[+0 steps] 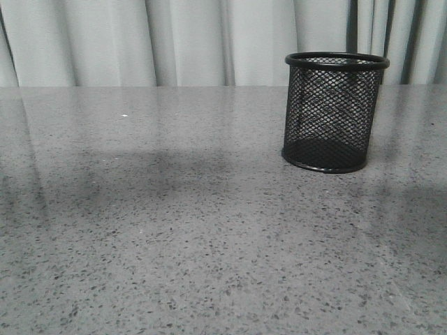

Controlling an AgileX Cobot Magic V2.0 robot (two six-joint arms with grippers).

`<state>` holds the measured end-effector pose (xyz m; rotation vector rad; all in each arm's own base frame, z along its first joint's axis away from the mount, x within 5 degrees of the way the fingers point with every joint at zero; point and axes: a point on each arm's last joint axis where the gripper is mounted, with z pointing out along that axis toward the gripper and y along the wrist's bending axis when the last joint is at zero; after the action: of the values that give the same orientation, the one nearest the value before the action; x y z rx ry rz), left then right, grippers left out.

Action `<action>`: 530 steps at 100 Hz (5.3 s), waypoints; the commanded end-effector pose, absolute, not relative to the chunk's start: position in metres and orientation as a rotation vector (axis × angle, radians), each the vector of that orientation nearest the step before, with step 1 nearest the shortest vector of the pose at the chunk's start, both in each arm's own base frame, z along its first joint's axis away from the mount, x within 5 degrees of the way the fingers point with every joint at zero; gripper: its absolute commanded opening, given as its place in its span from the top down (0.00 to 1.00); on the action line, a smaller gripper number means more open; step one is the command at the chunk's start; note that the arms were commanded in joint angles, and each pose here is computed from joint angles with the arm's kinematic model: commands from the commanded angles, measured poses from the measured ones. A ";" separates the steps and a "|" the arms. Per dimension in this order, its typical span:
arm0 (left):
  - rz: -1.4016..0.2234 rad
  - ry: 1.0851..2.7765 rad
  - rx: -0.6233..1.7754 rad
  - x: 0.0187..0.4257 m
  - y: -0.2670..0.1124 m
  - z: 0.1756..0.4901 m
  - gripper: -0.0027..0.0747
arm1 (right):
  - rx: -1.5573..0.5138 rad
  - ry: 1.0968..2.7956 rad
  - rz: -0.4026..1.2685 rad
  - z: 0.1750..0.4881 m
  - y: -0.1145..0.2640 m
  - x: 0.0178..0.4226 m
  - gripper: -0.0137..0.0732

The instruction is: Put scissors into bucket

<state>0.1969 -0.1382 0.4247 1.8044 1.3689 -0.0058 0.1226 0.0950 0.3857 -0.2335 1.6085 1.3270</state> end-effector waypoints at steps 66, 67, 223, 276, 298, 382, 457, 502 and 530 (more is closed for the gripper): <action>-0.086 1.058 1.645 0.153 -0.170 0.467 0.85 | -0.309 1.697 1.429 0.395 0.144 0.165 0.17; -0.086 1.058 1.645 0.153 -0.170 0.467 0.85 | -0.308 1.700 1.429 0.395 0.144 0.165 0.17; -0.307 1.018 1.186 -0.006 -0.036 0.515 0.99 | -0.440 2.255 0.391 0.497 0.068 0.176 0.92; -0.349 1.118 1.212 0.007 -0.047 0.493 0.99 | -0.450 2.502 0.393 0.436 0.078 0.216 0.92; -0.371 1.139 1.226 0.010 -0.051 0.487 0.99 | -0.459 2.613 0.389 0.406 0.088 0.252 0.92; -0.211 1.297 0.853 0.035 -0.031 0.494 0.99 | -0.483 2.271 0.382 0.499 0.084 0.236 0.81; -0.208 1.282 0.654 0.040 -0.021 0.345 0.99 | -0.284 1.547 0.151 0.324 0.012 0.038 0.89; -0.233 1.303 0.645 0.040 -0.022 0.344 0.99 | -0.281 1.533 0.152 0.317 0.011 0.033 0.89; -0.233 1.303 0.645 0.040 -0.022 0.344 0.99 | -0.281 1.533 0.152 0.317 0.011 0.033 0.89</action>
<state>0.0423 -0.0203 0.3302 0.6699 1.3795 -0.1895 0.0331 0.0117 0.3019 -0.3026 1.6316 0.1621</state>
